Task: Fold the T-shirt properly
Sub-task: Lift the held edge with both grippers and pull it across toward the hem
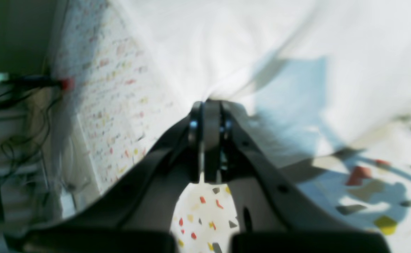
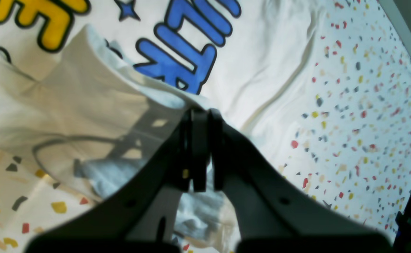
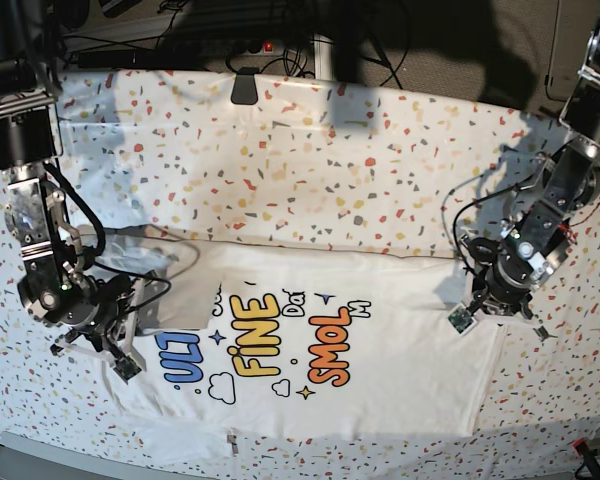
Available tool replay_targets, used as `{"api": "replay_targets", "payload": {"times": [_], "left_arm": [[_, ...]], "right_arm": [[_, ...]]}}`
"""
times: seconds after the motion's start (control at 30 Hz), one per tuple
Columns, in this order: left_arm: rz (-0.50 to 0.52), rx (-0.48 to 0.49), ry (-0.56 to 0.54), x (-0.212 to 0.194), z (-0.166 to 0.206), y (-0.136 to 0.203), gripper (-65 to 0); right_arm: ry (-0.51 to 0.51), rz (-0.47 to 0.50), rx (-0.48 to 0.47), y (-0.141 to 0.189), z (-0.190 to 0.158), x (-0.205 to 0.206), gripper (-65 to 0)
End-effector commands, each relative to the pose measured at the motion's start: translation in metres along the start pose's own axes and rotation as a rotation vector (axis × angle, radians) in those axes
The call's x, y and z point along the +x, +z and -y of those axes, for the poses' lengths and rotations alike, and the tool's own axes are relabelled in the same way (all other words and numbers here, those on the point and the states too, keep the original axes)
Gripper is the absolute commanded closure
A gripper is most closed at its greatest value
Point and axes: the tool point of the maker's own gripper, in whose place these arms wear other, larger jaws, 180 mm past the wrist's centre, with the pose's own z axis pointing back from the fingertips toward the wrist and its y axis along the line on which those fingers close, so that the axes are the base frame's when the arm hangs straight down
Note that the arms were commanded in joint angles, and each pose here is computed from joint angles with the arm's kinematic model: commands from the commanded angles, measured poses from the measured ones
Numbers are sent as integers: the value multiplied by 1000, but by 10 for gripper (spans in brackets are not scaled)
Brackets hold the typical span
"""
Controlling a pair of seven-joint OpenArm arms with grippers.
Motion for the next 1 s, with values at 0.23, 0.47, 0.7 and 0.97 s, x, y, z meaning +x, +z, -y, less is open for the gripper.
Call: {"api": "replay_targets", "payload": {"times": [0.23,0.47,0.7,0.97], "left_arm": [[19,67,-4,13,-21,-1,0],[21,73,-7,14,-24,0,0],[27,153,8,15,-39,1,0],[47,163,14,19,-40,2,0]], "right_arm": [[-54,18,-76,-8,41,18,0],[-51,24,-91,-26,39,35,0],[-74,19,-183,-28,51,39,0],[-87,27,-199,-28,54,40,0]]}}
